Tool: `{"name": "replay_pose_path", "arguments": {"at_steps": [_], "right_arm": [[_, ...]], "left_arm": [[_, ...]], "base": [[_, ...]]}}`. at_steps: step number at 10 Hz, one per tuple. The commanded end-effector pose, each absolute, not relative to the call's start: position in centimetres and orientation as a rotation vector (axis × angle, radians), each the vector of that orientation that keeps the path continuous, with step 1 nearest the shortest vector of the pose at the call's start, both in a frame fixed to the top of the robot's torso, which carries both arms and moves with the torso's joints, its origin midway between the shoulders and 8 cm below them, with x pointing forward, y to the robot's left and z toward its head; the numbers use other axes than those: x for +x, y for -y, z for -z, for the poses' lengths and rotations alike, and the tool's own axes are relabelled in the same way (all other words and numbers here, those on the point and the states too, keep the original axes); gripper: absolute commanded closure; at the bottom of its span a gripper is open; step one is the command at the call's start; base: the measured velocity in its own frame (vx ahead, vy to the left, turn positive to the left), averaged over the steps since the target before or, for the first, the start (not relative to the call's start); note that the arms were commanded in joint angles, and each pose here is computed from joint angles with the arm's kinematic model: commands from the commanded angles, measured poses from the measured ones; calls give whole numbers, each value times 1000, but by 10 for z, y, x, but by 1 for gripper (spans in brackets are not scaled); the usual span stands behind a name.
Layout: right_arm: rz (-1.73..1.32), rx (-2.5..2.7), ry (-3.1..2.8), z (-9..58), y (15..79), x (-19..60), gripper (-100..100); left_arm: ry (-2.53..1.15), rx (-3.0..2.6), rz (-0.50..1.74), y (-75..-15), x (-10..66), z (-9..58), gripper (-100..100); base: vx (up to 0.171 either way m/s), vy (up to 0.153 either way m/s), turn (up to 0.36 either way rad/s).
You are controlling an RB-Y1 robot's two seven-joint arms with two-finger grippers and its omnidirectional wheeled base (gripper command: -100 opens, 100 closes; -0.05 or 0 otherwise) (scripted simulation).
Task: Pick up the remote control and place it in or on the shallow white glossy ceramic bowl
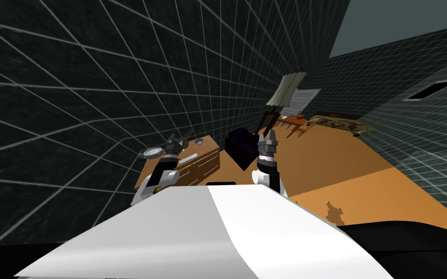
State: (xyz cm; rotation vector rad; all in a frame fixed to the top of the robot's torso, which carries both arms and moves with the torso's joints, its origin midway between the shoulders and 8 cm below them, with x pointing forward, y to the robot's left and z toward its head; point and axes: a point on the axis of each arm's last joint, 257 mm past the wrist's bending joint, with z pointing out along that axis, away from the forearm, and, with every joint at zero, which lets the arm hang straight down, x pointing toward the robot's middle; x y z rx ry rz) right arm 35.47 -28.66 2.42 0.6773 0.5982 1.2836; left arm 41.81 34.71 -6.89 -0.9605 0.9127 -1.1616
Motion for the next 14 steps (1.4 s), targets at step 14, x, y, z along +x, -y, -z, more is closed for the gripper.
{"name": "replay_pose_path", "arguments": {"at_steps": [14], "right_arm": [[-1283,677,-598,-24,287,355,0]], "left_arm": [[-983,-1397,1124,-395,464,154,-100]], "base": [[33,-51,-63]]}}
